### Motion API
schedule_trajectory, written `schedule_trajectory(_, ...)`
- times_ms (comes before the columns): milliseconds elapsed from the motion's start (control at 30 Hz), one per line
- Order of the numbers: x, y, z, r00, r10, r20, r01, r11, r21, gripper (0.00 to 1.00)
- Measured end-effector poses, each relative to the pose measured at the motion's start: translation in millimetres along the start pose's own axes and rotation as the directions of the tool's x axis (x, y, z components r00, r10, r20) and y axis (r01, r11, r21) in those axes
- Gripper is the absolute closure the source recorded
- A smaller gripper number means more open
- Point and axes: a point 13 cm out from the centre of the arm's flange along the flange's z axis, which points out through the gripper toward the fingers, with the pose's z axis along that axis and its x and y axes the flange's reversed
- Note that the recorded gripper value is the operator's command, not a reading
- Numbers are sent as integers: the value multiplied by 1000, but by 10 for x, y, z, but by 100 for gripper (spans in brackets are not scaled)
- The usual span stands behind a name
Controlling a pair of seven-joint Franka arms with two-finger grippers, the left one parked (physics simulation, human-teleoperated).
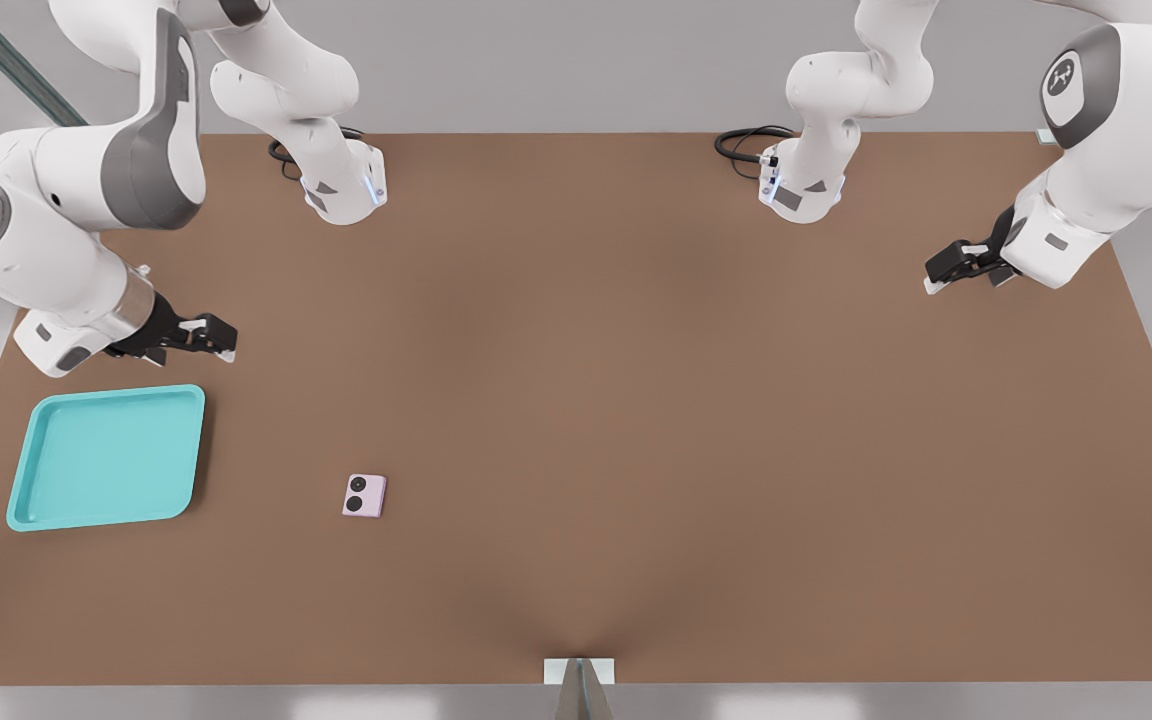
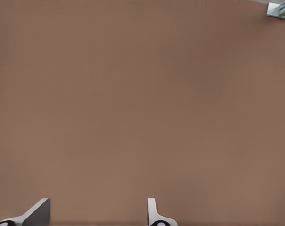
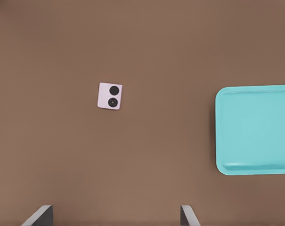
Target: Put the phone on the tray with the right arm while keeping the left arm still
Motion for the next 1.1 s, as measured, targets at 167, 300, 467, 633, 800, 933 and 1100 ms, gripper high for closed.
schedule_trajectory(167,-159,28,158,1000,-3,-8,3,1000,2,0)
schedule_trajectory(300,-754,154,909,999,-19,-47,20,1000,7,0)
schedule_trajectory(467,-1189,353,2078,997,-39,-71,40,999,10,0)
schedule_trajectory(633,-1377,668,3230,995,-48,-89,47,999,-14,0)
schedule_trajectory(800,-1469,1029,3704,998,-32,-53,30,999,-24,0)
schedule_trajectory(933,-1404,1009,4018,999,10,-53,-11,1000,-22,0)
schedule_trajectory(1100,-1335,917,4235,997,65,-43,-66,998,-24,0)
